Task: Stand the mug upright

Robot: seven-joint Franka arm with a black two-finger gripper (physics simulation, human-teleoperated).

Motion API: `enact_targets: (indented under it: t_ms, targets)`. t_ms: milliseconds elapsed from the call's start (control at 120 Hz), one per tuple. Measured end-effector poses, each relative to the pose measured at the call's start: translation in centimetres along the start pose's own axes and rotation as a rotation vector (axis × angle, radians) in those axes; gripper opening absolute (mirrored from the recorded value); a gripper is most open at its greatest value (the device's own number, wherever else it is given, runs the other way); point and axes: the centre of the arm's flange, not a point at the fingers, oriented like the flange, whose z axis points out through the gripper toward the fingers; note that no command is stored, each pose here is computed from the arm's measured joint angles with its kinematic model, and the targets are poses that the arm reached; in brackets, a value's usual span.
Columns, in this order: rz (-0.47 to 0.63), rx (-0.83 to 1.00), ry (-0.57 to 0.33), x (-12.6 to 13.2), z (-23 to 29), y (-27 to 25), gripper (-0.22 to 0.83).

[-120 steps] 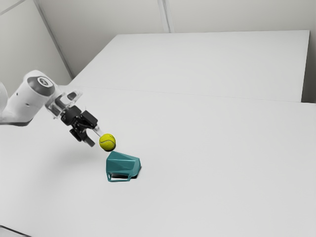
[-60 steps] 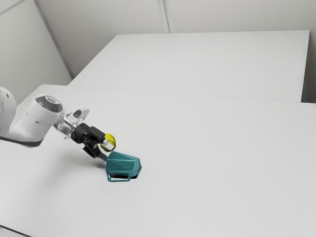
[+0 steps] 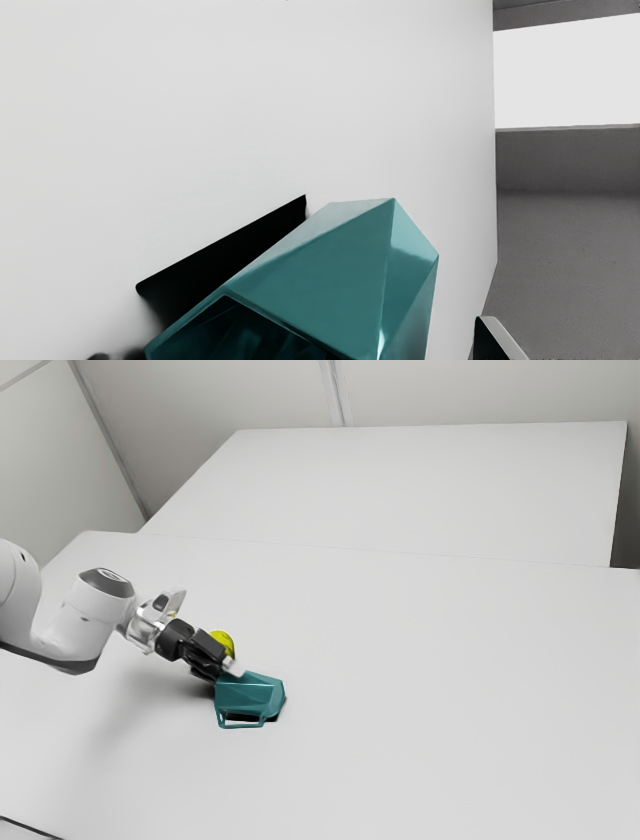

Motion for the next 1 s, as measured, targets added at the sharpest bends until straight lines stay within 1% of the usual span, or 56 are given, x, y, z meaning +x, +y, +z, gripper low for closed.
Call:
enact_targets:
  t_ms: [142, 242, 467, 600, 675, 750, 867, 942, 1000]
  targets:
    - [0.044, -0.003, 0.002, 0.1, 0.0, 0.3, 0.01]
    - [0.071, -0.003, 0.004, 0.1, 0.0, 0.5, -0.07]
    - [0.145, 0.01, 0.003, 0.6, -0.2, 1.8, -0.14]
    - [0.234, 0.065, -0.017, 1.5, -0.2, 4.8, -0.16]
    - [0.319, 0.149, -0.058, 2.5, 0.4, 7.6, -0.16]
    - [0.421, 0.274, -0.118, 3.4, 1.3, 10.8, -0.17]
    - [0.554, 0.508, -0.271, 4.6, 3.4, 15.2, -0.17]
    - [0.614, 0.639, -0.367, 5.2, 5.3, 17.3, -0.17]
    - [0.646, 0.721, -0.42, 5.5, 6.9, 18.6, -0.17]
